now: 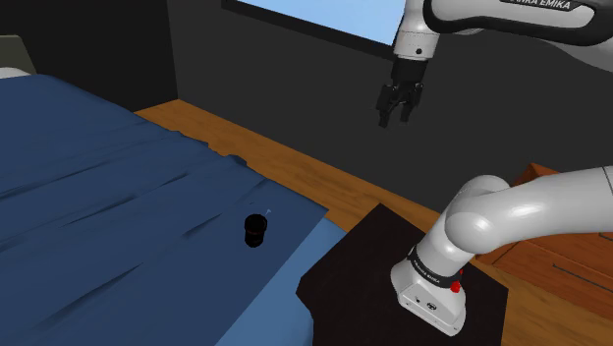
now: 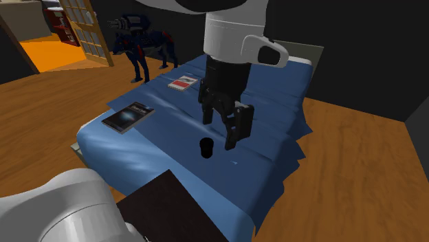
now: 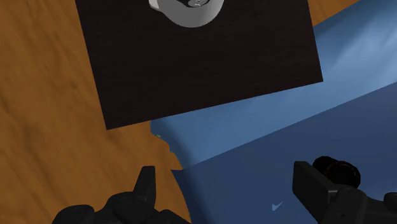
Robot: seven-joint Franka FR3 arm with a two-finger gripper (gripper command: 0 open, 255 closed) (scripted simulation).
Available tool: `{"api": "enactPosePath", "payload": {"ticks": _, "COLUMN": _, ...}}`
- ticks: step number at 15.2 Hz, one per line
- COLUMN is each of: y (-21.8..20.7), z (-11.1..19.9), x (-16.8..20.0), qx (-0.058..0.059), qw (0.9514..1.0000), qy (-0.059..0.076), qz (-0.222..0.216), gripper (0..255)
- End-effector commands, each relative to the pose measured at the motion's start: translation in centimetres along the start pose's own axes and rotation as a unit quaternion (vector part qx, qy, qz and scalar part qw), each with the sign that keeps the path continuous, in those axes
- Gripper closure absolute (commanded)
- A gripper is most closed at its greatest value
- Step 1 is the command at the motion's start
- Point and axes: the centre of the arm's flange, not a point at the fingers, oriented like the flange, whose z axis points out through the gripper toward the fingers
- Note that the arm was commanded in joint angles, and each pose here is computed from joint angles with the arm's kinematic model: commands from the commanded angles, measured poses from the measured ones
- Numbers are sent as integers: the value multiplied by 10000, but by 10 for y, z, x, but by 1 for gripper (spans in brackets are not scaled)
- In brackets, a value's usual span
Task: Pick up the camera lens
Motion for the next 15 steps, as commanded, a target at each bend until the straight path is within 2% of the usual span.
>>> {"api": "enactPosePath", "payload": {"ticks": 1, "y": 0, "z": 0, "x": 0, "qx": 0, "qw": 10000, "qy": 0, "qz": 0, "gripper": 0}}
{"api": "enactPosePath", "payload": {"ticks": 15, "y": -115, "z": 124, "x": 61, "qx": 112, "qw": 9997, "qy": 230, "qz": 23, "gripper": 0}}
